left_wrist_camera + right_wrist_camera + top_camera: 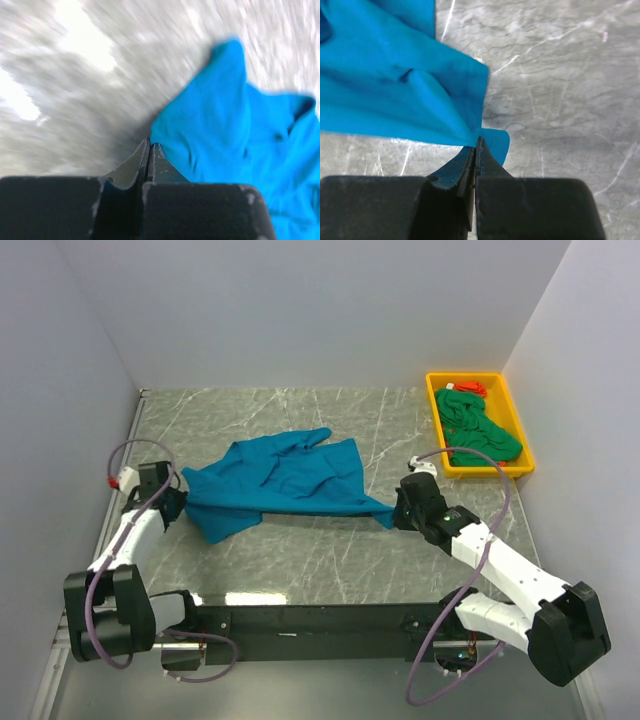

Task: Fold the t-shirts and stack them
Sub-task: Flatten the tshirt out

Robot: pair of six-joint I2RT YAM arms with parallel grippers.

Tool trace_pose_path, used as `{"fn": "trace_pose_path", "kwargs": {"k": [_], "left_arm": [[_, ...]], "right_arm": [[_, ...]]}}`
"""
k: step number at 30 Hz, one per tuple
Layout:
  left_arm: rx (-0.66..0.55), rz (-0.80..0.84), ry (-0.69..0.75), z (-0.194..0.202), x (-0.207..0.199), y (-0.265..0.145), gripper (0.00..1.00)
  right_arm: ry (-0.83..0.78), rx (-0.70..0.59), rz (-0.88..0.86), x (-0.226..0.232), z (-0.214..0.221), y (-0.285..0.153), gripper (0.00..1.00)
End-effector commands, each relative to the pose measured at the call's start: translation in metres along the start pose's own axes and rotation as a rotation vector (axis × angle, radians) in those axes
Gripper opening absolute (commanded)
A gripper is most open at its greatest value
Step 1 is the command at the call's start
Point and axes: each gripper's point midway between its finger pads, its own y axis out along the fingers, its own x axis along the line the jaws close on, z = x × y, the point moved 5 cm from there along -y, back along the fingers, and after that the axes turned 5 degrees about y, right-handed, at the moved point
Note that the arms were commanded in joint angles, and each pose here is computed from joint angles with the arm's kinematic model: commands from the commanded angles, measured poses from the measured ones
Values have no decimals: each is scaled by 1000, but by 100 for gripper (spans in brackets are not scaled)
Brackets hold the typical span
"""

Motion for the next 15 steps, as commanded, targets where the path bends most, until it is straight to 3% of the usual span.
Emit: {"fn": "trace_pose_path", "kwargs": {"k": [1, 6, 11, 15], "left_arm": [[-69, -38, 19, -30, 12, -11, 1], [-144, -107, 48, -61, 17, -24, 1], [-228, -103, 99, -83, 13, -51, 8], [-304, -79, 116, -95, 15, -75, 7]], "right_arm": [[69, -93, 79, -12, -13, -9, 0], [87, -145, 49, -13, -20, -26, 0], [48, -43, -65, -3, -5, -39, 0], [56, 8, -176, 3, 9, -57, 0]]}}
